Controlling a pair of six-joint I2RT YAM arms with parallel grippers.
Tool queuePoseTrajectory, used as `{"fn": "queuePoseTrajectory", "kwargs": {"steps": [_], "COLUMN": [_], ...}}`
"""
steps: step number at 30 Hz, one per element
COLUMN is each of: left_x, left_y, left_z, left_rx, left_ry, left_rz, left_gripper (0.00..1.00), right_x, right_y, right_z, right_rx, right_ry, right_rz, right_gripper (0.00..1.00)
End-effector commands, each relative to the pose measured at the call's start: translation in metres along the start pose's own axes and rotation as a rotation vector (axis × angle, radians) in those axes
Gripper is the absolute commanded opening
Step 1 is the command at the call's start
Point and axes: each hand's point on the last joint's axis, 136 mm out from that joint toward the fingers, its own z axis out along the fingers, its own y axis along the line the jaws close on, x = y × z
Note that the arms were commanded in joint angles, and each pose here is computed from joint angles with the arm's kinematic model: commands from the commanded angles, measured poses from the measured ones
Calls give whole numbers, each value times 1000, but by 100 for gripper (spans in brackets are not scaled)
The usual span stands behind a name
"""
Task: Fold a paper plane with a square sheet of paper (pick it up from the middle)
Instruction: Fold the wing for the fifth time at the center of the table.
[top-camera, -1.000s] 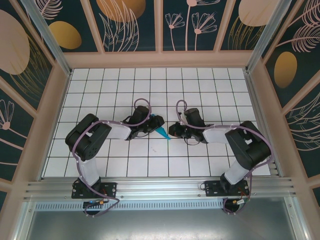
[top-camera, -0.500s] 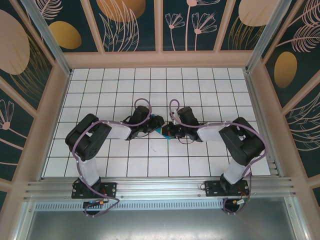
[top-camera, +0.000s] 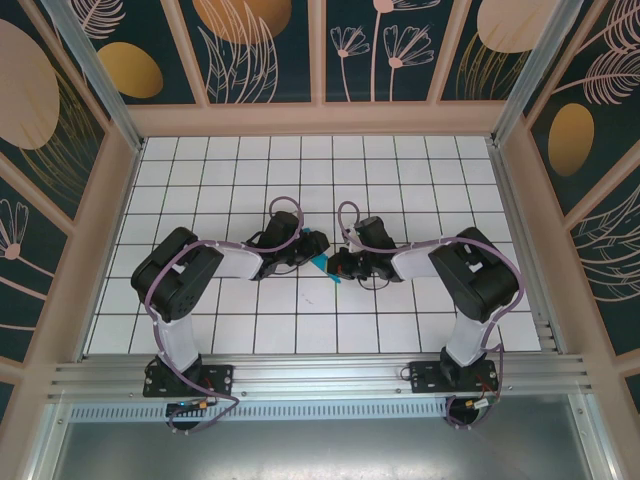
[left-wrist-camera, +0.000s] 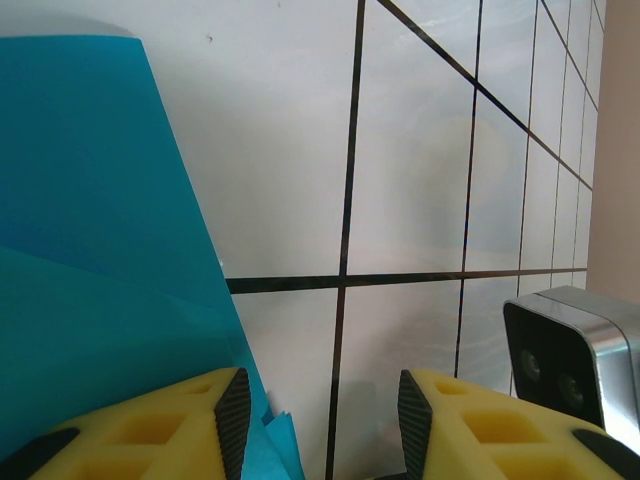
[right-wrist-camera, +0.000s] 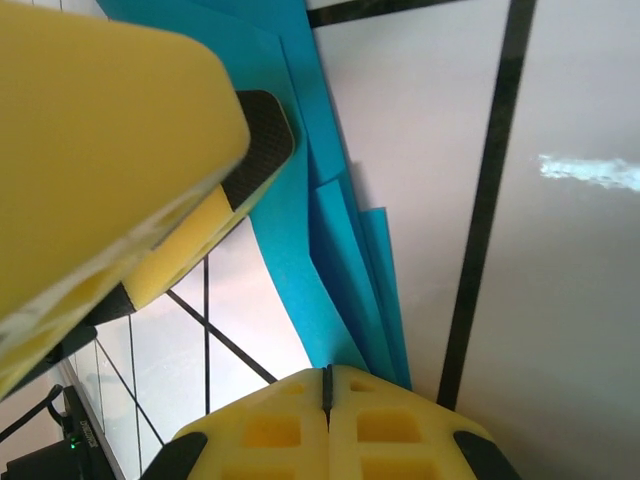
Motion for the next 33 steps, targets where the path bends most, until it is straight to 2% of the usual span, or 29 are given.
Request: {"fn": "queuePoseTrajectory", "kwargs": {"steps": [1, 9, 18, 24, 27, 29, 33], "left_x": [9, 9, 11, 11, 11, 11, 13], "left_y": [25, 30, 32, 31, 32, 31, 32], "left_z": [8, 7, 7, 7, 7, 7, 6], "left_rx": [-81, -104, -113, -109, -112, -110, -112], "left_ry": [39, 36, 41, 47, 47, 48, 51], "left_rz": [-5, -8, -10, -10, -6, -6, -4], "left_gripper": [46, 47, 46, 46, 46, 47, 47], "right_x": [29, 39, 49, 70, 81, 78, 55], "right_y": [-44, -44, -25, -67, -75, -69, -28], "right_z": [2, -8, -22, -12, -14, -18, -28], "right_rx": [128, 136, 65, 186, 217, 211, 117], "right_ry": [75, 120, 147, 210, 236, 225, 182], "right_rz": [83, 83, 55, 110, 119, 105, 41], "right_gripper": [0, 0, 0, 0, 0, 0, 0]}}
